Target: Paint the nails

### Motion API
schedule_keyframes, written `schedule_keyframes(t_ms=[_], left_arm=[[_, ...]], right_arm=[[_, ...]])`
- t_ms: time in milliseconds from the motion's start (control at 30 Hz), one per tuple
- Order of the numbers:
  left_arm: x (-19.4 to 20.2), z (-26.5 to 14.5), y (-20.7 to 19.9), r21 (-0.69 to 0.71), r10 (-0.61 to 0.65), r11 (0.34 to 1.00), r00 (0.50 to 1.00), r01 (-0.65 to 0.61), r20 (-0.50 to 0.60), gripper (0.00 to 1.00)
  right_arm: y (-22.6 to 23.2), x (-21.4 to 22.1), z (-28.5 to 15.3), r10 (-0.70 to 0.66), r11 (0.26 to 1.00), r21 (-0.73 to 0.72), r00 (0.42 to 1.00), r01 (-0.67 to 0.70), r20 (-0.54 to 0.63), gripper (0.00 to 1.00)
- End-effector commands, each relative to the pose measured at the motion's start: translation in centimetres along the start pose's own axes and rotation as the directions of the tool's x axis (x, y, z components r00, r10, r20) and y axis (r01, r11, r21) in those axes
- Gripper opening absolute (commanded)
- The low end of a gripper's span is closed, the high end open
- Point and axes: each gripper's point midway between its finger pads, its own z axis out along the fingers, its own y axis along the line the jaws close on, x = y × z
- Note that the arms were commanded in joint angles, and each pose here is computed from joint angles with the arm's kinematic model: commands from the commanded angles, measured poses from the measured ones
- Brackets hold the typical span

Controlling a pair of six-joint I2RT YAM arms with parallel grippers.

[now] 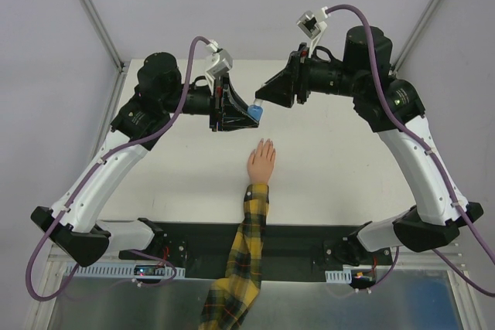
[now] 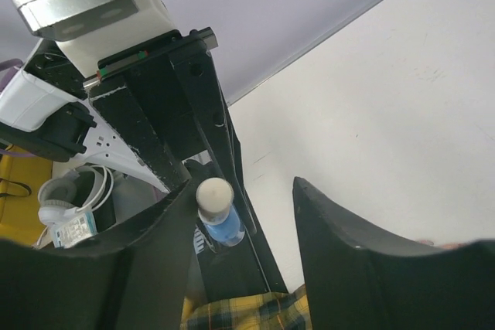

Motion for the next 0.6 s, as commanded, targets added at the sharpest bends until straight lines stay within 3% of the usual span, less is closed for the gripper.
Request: schedule_keyframes(t_ms=[0,433,567], left_arm=[[-0.9,-0.8,-0.9,-0.011,0.081,0.997,0.996,-0.080,0.026,0.00],[-0.6,-0.8,1.1,-0.115,0.074,0.991,0.997,-0.072,0.017,0.00],[-0.5,-0.8,1.5,-0.133,0.066,0.989,0.998,-0.063,0.014,0.00]], right_arm=[[1.3,-1.3,-0.7,-0.022,0.999,-0.029,0.999,0.023,0.036,0.50],[2.2,-0.8,-0.8,-0.018,0.996,-0.085,0.999,0.020,0.031,0.07],[2.1,-1.0,-1.0,-0.024,0.997,-0.068,0.999,0.028,0.048,0.01]])
